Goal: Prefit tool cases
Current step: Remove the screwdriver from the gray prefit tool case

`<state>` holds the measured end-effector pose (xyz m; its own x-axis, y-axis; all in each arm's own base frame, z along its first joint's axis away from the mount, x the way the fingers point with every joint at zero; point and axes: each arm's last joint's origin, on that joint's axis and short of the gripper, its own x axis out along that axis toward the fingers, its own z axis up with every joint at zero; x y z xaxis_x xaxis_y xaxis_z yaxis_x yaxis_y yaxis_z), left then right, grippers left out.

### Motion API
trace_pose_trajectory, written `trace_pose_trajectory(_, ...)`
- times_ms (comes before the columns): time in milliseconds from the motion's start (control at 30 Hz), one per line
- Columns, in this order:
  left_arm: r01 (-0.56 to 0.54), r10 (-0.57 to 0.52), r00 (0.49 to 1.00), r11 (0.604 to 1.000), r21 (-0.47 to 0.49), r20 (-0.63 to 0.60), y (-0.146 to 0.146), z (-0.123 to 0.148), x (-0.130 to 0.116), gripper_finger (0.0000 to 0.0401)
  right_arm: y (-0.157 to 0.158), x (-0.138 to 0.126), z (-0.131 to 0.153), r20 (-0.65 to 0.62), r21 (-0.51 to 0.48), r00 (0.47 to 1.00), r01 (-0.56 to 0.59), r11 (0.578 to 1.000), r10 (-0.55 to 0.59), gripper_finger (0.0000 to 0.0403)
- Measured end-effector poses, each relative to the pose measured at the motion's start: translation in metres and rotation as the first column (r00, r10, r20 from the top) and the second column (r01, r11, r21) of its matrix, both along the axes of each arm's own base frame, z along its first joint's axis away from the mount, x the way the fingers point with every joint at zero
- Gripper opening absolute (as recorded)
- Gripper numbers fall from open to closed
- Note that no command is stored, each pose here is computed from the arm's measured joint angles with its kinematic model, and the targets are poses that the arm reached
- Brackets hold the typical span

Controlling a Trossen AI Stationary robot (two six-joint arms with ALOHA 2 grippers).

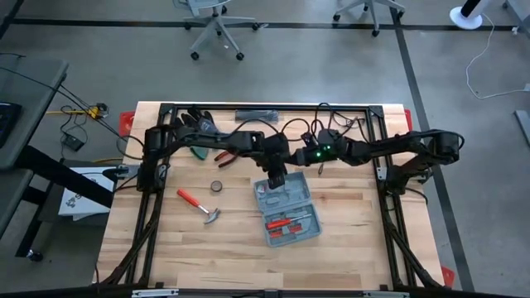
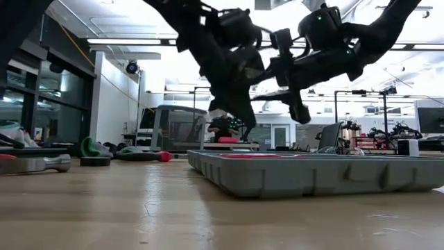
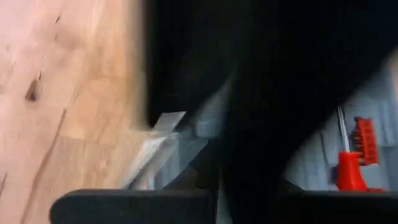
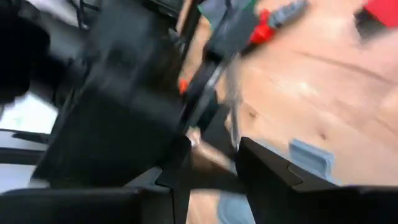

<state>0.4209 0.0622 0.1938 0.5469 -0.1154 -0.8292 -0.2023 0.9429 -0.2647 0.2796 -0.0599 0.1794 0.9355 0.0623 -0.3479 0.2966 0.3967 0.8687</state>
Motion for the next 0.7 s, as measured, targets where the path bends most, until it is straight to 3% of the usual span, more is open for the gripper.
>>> trace_pose_trajectory(200,-0.026,0.026,0.999,1.000,0.002,-0.037,0.018,-0.003,-0.006,0.0012,0.009,-0.001,-0.007,-0.075,0.004,0.997,-0.004,1.000,0.004,0.0123)
trace_pose_trajectory(433,0.007,-0.005,0.996,1.000,0.019,-0.090,0.020,-0.006,-0.011,0.0012,0.009,-0.001,-0.006,-0.073,-0.005,0.997,0.010,1.000,-0.011,0.0123)
trace_pose_trajectory(700,0.230,-0.215,0.967,0.968,0.101,-0.136,0.002,0.016,-0.026,0.0012,0.010,0.000,-0.006,-0.074,-0.008,0.997,-0.014,1.000,0.013,0.0123)
